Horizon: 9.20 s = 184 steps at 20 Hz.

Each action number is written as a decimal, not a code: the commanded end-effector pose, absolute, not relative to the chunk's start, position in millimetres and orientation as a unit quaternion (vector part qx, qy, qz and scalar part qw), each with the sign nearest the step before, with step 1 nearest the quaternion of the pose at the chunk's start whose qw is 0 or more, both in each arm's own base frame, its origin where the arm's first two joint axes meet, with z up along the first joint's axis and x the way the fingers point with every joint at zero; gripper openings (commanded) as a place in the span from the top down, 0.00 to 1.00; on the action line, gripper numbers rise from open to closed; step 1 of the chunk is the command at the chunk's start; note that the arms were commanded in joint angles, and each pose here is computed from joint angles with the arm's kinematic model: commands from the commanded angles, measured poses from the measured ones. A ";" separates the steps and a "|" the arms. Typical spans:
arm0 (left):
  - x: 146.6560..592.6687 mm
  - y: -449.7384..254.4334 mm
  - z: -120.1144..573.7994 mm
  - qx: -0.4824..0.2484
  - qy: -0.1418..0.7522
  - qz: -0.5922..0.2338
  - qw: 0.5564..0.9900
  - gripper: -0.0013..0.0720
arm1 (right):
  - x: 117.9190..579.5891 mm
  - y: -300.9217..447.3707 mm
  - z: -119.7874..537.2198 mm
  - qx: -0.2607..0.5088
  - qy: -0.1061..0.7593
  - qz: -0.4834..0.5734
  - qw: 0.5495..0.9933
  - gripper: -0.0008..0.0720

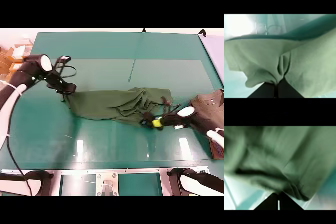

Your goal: Fold the shirts.

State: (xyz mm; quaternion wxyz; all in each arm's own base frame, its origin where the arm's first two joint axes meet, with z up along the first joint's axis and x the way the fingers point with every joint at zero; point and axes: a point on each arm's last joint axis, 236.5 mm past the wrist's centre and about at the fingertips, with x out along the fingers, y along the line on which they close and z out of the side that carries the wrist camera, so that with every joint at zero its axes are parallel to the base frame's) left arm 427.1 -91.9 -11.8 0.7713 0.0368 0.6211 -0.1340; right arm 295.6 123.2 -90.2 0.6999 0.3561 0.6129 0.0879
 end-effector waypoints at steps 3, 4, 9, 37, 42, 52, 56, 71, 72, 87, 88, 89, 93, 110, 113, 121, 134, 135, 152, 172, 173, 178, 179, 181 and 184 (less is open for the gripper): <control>412.9 -118.3 29.2 -0.148 0.627 -0.211 0.735 0.95 | 347.4 82.1 22.6 0.368 0.535 0.159 0.744 0.97; 416.2 -133.7 53.4 -0.192 0.607 -0.245 0.731 0.95 | 358.2 87.3 67.1 0.354 0.508 0.194 0.760 0.97; 429.5 -170.5 309.5 -0.409 0.339 -0.458 0.713 0.95 | 367.3 77.6 364.0 0.229 0.246 0.261 0.905 0.97; 499.1 -172.7 116.7 -0.331 0.347 -0.213 0.851 0.95 | 459.9 19.1 99.6 0.374 0.362 0.095 0.848 0.97; 543.1 -196.2 29.8 -0.407 0.379 -0.248 0.793 0.95 | 497.4 10.4 4.1 0.397 0.442 0.081 0.800 0.97; 393.8 -89.6 43.3 -0.320 0.599 -0.361 0.639 0.16 | 360.5 -49.1 10.8 0.375 0.581 0.085 0.718 0.54; 311.4 -100.2 -2.3 -0.324 0.652 -0.323 0.605 0.16 | 267.3 -39.8 -18.4 0.441 0.610 -0.014 0.658 0.53; 215.1 -181.6 -100.3 -0.272 0.710 -0.279 0.587 0.23 | 164.8 -1.3 -89.7 0.455 0.654 -0.111 0.595 0.37; 219.4 -183.7 -99.8 -0.277 0.704 -0.279 0.592 0.53 | 166.1 -2.3 -88.6 0.454 0.653 -0.111 0.597 0.37; 239.7 -192.4 -91.3 -0.291 0.667 -0.298 0.618 0.95 | 174.0 22.6 -108.9 0.470 0.674 -0.054 0.567 0.44; 244.3 -192.8 -88.6 -0.290 0.663 -0.300 0.622 0.95 | 171.3 28.7 -111.8 0.472 0.682 -0.049 0.557 0.46; 249.2 -193.4 -84.7 -0.288 0.658 -0.304 0.626 0.95 | 170.9 34.9 -113.2 0.472 0.687 -0.037 0.551 0.56; 279.7 -203.3 -28.6 -0.273 0.624 -0.355 0.641 0.95 | 233.6 55.1 -64.6 0.523 0.604 0.071 0.597 0.97; 213.0 -136.0 580.6 0.033 -0.085 -0.297 0.950 0.95 | 243.3 79.2 589.9 0.158 -0.118 0.273 0.942 0.97; 208.2 -133.8 581.1 0.054 -0.092 -0.290 0.951 0.95 | 249.0 72.9 578.3 0.147 -0.099 0.248 0.952 0.97; 354.4 -127.5 442.8 0.024 0.084 -0.265 0.960 0.95 | 347.3 4.8 424.7 0.260 0.071 0.191 0.944 0.97; 591.0 -190.1 90.0 -0.167 0.335 -0.340 0.863 0.95 | 523.1 -27.3 27.2 0.406 0.328 0.066 0.851 0.97; 591.4 -190.6 80.5 -0.169 0.343 -0.340 0.859 0.95 | 530.0 -26.7 18.8 0.407 0.333 0.067 0.848 0.97; 459.5 -88.2 65.9 -0.285 0.591 -0.371 0.658 0.24 | 287.4 -86.7 -59.3 0.406 0.654 -0.007 0.638 0.50; 294.3 -101.8 -77.6 -0.339 0.706 -0.239 0.574 0.24 | 300.2 -65.1 -83.7 0.420 0.633 -0.007 0.650 0.97; 288.4 -104.6 -84.5 -0.348 0.707 -0.233 0.569 0.24 | 298.8 -64.6 -85.0 0.419 0.635 -0.007 0.649 0.97; 274.5 -144.1 -101.2 -0.350 0.703 -0.250 0.567 0.49 | 299.8 -57.5 -86.5 0.411 0.639 0.000 0.650 0.97; 273.4 -153.3 -105.5 -0.334 0.706 -0.250 0.572 0.49 | 300.0 -56.6 -86.5 0.410 0.640 0.001 0.650 0.97; 272.0 -168.1 -117.6 -0.300 0.713 -0.240 0.586 0.49 | 300.6 -52.5 -86.4 0.406 0.643 0.006 0.650 0.97; 272.0 -186.0 -126.5 -0.277 0.715 -0.230 0.600 0.49 | 301.6 -48.2 -86.4 0.401 0.646 0.010 0.650 0.97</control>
